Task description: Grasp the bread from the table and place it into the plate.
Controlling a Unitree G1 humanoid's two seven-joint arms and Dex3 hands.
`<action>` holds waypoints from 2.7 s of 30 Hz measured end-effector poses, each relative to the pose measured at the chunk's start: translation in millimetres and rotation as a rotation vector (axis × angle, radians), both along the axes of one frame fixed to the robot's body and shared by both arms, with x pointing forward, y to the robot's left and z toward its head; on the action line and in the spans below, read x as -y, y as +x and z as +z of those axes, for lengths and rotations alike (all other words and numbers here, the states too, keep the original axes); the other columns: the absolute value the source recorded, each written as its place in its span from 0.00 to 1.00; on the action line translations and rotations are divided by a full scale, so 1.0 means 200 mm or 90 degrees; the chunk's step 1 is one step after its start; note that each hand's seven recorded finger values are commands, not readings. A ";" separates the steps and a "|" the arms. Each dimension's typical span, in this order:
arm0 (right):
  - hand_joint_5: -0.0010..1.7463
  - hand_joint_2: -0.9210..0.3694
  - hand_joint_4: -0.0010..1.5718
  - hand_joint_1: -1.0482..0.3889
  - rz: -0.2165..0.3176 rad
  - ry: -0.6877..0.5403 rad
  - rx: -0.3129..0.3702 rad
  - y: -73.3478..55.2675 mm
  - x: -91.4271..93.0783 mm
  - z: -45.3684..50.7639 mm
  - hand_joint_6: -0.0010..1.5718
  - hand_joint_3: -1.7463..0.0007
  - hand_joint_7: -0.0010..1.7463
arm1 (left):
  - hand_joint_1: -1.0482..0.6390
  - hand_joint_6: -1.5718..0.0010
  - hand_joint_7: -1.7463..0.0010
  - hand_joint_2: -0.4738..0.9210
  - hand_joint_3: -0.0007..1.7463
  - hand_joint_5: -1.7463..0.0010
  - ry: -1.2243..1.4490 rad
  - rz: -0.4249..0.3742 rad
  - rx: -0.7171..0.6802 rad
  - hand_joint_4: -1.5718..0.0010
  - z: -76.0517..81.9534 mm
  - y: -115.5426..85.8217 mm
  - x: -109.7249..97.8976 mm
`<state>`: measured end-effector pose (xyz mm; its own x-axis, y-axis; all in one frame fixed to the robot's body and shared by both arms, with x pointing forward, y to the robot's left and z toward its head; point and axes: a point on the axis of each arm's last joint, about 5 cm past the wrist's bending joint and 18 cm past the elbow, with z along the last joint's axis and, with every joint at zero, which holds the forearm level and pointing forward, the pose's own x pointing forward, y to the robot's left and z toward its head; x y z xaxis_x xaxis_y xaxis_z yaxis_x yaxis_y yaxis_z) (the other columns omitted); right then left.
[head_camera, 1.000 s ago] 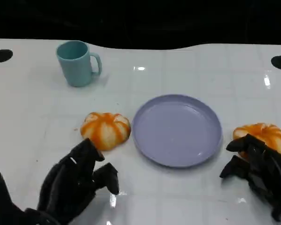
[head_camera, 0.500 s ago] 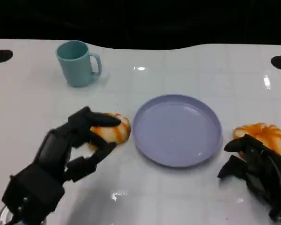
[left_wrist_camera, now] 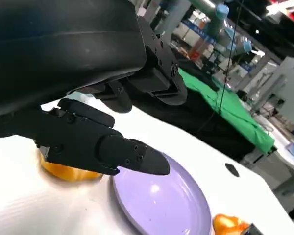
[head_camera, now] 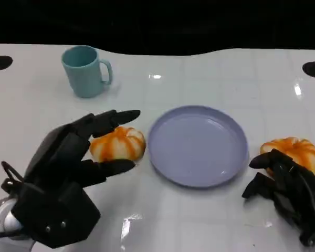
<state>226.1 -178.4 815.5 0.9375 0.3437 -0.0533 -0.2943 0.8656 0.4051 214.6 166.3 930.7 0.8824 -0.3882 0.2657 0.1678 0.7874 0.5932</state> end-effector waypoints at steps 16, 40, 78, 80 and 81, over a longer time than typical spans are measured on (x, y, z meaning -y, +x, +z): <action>0.89 0.00 0.44 0.34 -0.003 -0.005 0.004 0.01 0.00 0.005 0.40 0.87 0.72 | 0.26 0.91 1.00 0.95 0.00 1.00 0.512 -0.019 -0.010 1.00 0.08 0.25 0.07; 0.88 0.00 0.42 0.34 -0.001 0.007 -0.003 0.00 0.03 0.009 0.40 0.89 0.71 | 0.31 0.93 0.99 0.93 0.00 0.99 0.547 -0.043 -0.281 0.98 -0.15 0.51 0.20; 0.89 0.00 0.43 0.35 -0.004 -0.011 0.010 -0.02 0.02 0.004 0.40 0.85 0.70 | 0.50 0.61 0.00 0.79 0.55 0.00 0.350 0.146 -0.162 0.45 -0.17 0.53 0.25; 0.89 0.00 0.43 0.36 -0.003 -0.015 0.013 -0.02 0.02 0.003 0.40 0.85 0.71 | 0.50 0.60 0.00 0.76 0.61 0.00 0.333 0.136 -0.149 0.45 -0.16 0.53 0.26; 0.89 0.00 0.43 0.36 -0.003 -0.016 0.015 -0.02 0.02 0.002 0.40 0.84 0.71 | 0.50 0.60 0.00 0.76 0.62 0.00 0.323 0.129 -0.139 0.45 -0.15 0.54 0.27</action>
<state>221.8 -182.7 816.0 0.9400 0.3388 -0.0396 -0.3001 0.8765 0.3763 322.1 112.4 900.5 0.9656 -0.2378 -0.1054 0.2044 0.4431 0.8728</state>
